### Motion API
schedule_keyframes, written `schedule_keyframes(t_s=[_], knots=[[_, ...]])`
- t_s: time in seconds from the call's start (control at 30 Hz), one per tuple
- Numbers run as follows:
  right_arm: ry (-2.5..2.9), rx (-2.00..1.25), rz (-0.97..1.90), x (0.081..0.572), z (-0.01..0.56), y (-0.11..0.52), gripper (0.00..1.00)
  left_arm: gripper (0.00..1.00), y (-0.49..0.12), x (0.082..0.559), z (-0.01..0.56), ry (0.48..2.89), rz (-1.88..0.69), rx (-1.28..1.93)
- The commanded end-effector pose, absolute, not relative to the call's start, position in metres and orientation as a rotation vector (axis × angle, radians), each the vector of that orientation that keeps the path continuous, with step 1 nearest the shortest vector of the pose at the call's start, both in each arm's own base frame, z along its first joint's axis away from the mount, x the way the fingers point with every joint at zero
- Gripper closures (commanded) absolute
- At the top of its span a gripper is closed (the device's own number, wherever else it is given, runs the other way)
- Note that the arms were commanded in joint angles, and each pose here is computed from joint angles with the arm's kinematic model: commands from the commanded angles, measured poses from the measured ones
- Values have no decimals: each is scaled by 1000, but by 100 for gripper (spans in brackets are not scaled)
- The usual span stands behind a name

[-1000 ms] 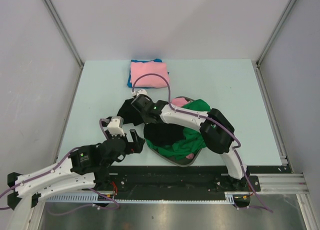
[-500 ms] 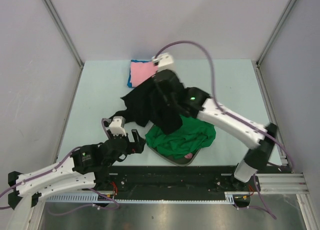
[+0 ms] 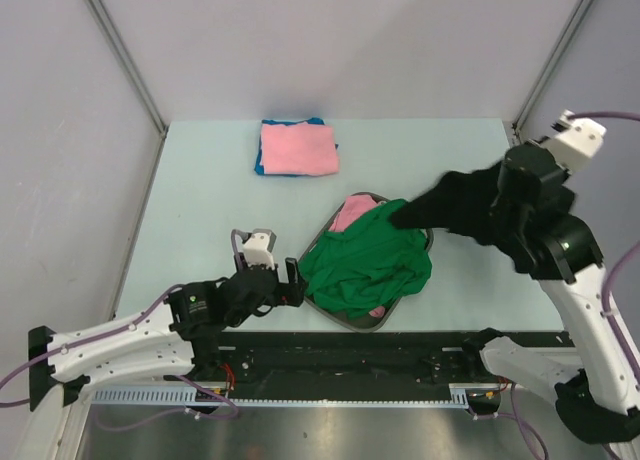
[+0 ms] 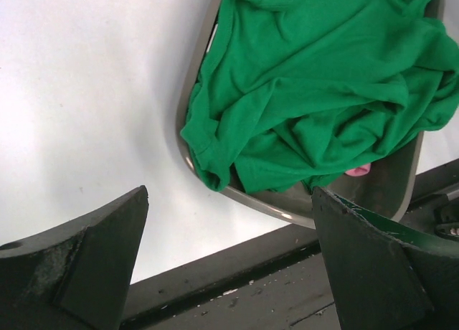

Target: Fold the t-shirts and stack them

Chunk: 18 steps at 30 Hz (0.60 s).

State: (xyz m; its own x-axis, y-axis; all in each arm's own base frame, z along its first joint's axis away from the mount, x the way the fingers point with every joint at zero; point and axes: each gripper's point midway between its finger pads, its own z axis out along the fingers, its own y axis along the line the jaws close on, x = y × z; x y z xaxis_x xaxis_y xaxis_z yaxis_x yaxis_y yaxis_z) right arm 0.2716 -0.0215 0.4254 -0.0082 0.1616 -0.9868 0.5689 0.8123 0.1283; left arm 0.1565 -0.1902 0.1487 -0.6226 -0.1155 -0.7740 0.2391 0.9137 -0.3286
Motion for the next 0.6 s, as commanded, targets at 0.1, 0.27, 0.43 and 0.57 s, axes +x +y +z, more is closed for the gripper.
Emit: schedule_keyframes(t_s=[0.1, 0.27, 0.43, 0.57], knots=[[1468, 801, -393, 234, 413, -61, 100, 0, -232, 161, 183, 2121, -681, 155], [1681, 751, -387, 261, 341, -35, 100, 0, -271, 160, 179, 2160, -721, 295], [1917, 685, -403, 287, 250, -15, 26, 0, -334, 153, 165, 2241, -840, 452], [1968, 724, -417, 288, 233, -19, 0, 0, -390, 143, 173, 2225, -1013, 554]])
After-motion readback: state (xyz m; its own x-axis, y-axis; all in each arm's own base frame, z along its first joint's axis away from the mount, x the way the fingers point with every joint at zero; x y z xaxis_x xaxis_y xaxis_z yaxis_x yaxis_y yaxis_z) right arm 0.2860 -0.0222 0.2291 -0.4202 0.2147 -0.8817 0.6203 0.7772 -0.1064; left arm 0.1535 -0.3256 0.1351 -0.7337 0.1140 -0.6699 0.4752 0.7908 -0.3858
